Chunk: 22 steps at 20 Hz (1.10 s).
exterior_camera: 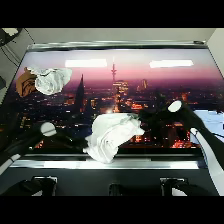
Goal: Fold the shirts.
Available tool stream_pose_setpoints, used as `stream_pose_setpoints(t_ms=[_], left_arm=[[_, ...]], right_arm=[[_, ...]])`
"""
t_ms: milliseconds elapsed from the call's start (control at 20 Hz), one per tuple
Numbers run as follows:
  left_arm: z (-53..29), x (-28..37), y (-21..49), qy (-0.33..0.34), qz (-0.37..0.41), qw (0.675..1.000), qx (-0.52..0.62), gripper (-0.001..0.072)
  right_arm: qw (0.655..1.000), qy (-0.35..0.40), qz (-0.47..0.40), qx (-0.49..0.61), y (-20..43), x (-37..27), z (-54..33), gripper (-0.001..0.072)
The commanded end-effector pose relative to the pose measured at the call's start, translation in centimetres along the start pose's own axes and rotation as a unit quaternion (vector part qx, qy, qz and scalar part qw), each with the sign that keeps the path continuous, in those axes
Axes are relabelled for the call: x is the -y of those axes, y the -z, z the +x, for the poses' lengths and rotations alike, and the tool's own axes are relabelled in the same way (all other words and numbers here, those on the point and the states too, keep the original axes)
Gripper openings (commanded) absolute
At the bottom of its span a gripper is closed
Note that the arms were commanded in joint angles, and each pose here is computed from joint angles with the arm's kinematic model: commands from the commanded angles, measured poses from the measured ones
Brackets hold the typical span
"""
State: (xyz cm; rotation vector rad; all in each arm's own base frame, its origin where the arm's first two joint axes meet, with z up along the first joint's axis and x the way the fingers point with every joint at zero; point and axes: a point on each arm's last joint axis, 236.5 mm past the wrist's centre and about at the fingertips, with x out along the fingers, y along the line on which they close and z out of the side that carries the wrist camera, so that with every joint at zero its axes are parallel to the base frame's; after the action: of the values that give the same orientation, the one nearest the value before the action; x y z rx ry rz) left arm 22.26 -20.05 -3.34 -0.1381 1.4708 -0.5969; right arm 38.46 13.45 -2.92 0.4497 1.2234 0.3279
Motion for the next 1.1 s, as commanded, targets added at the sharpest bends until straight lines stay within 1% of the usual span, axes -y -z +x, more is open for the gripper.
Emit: stream_pose_setpoints(t_ms=[0,50,100,150,200,250,300,350,500,550,600,650,700,750,800,850,950,1000,1050], left_arm=[[-15.5,-5.2,-8.1,-0.165,0.023,0.97,0.178,0.0028],[-23.0,-5.3,-10.6,-0.193,0.01,0.943,0.271,0.0028],[-30.4,-4.5,-12.0,-0.207,0.001,0.91,0.36,0.0029],[-38.2,-3.0,-12.3,-0.22,0.003,0.866,0.45,0.0029],[-44.7,-1.1,-11.7,-0.229,0.008,0.822,0.522,0.0029],[-50.5,1.1,-10.3,-0.232,0.011,0.774,0.589,0.0029],[-54.8,3.6,-8.7,-0.229,0.026,0.736,0.636,0.003],[-57.4,6.2,-7.2,-0.217,0.045,0.709,0.669,0.003],[-62.2,13.4,-3.3,-0.143,0.101,0.645,0.744,0.003],[-63.3,14.5,-2.3,-0.134,0.11,0.624,0.762,0.0029],[-64.0,15.1,-1.5,-0.134,0.114,0.611,0.772,0.003],[-64.2,15.0,-1.3,-0.139,0.113,0.608,0.774,0.003],[-63.8,14.4,-1.6,-0.146,0.109,0.614,0.768,0.003],[-63.0,13.7,-2.3,-0.151,0.103,0.628,0.757,0.003],[-61.5,12.5,-3.4,-0.155,0.093,0.65,0.738,0.003],[-59.6,11.1,-4.6,-0.157,0.082,0.677,0.715,0.003],[-53.3,6.7,-7.9,-0.17,0.052,0.752,0.635,0.0031],[-49.0,3.9,-9.4,-0.177,0.035,0.793,0.582,0.0031],[-44.7,1.1,-10.7,-0.182,0.02,0.826,0.533,0.0031]], right_arm=[[0.968,0.09,-0.153,0.177,-9.4,-2.4,-11.6,0.0046],[0.936,0.127,-0.201,0.261,-12.5,-4.1,-18.1,0.0046],[0.899,0.157,-0.231,0.339,-14.4,-6.0,-24.7,0.0046],[0.855,0.181,-0.251,0.415,-15.2,-8.1,-31.8,0.0047],[0.816,0.189,-0.266,0.477,-14.6,-10.4,-38.0,0.0047],[0.79,0.185,-0.271,0.518,-13.3,-12.2,-42.4,0.0047],[0.773,0.166,-0.266,0.552,-11.5,-13.8,-45.8,0.0047],[0.763,0.141,-0.253,0.578,-9.7,-14.9,-48.3,0.0047],[0.743,0.064,-0.22,0.629,-4.6,-17.5,-53.2,0.0047],[0.739,0.057,-0.217,0.636,-3.5,-17.7,-54.1,0.0047],[0.739,0.056,-0.216,0.635,-2.5,-17.6,-54.5,0.0047],[0.746,0.065,-0.215,0.627,-1.8,-17.2,-54.2,0.0047],[0.76,0.07,-0.213,0.61,-1.4,-16.7,-53.4,0.0047],[0.781,0.08,-0.209,0.583,-1.1,-15.9,-51.9,0.0047],[0.807,0.089,-0.2,0.548,-0.9,-14.9,-50.0,0.0047],[0.839,0.099,-0.187,0.502,-0.7,-13.6,-47.5,0.0047],[0.912,0.12,-0.158,0.359,0.5,-10.7,-40.5,0.0047],[0.941,0.129,-0.146,0.277,1.1,-9.3,-36.7,0.0047],[0.96,0.132,-0.137,0.205,1.5,-8.1,-33.2,0.0047]])
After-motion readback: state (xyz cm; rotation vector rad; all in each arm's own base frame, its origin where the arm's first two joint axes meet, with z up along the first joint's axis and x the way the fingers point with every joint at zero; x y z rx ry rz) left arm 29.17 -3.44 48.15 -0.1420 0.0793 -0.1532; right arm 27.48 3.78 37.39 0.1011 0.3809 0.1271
